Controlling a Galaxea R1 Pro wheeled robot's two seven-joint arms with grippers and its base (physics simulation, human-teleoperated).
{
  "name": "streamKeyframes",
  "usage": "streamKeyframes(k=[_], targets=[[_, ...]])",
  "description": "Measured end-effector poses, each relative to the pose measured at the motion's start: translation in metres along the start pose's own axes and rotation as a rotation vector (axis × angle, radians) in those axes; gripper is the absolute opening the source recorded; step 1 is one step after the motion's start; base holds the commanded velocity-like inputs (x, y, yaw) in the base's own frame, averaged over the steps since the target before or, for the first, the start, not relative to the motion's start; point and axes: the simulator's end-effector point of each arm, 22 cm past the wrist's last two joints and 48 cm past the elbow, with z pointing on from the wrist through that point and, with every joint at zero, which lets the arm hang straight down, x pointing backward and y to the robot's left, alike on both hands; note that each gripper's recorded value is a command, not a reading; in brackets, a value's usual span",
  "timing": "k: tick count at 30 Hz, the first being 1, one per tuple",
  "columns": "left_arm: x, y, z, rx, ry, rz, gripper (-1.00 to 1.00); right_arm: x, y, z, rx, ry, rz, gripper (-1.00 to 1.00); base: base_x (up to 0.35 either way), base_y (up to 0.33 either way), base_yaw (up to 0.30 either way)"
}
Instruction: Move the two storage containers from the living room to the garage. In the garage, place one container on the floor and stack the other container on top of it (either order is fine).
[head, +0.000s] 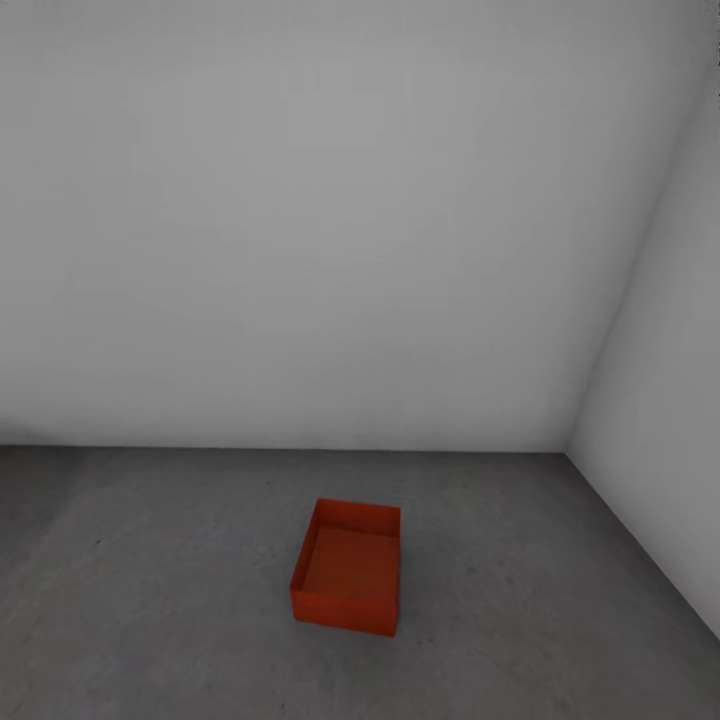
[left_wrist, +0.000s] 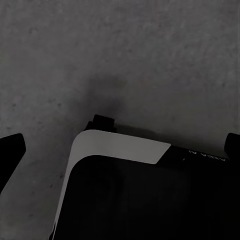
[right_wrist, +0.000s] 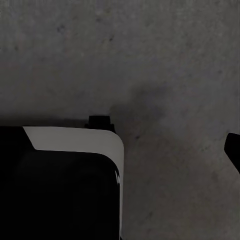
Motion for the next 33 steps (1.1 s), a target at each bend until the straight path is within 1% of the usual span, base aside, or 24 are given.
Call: streamKeyframes(k=[33], targets=[[-0.020, -0.005, -0.005, 0.013, -0.050, -0.005, 1.00, -0.021, -0.002, -0.004, 0.003, -0.051, 0.006, 1.00, 0.000, 0.000, 0.000]])
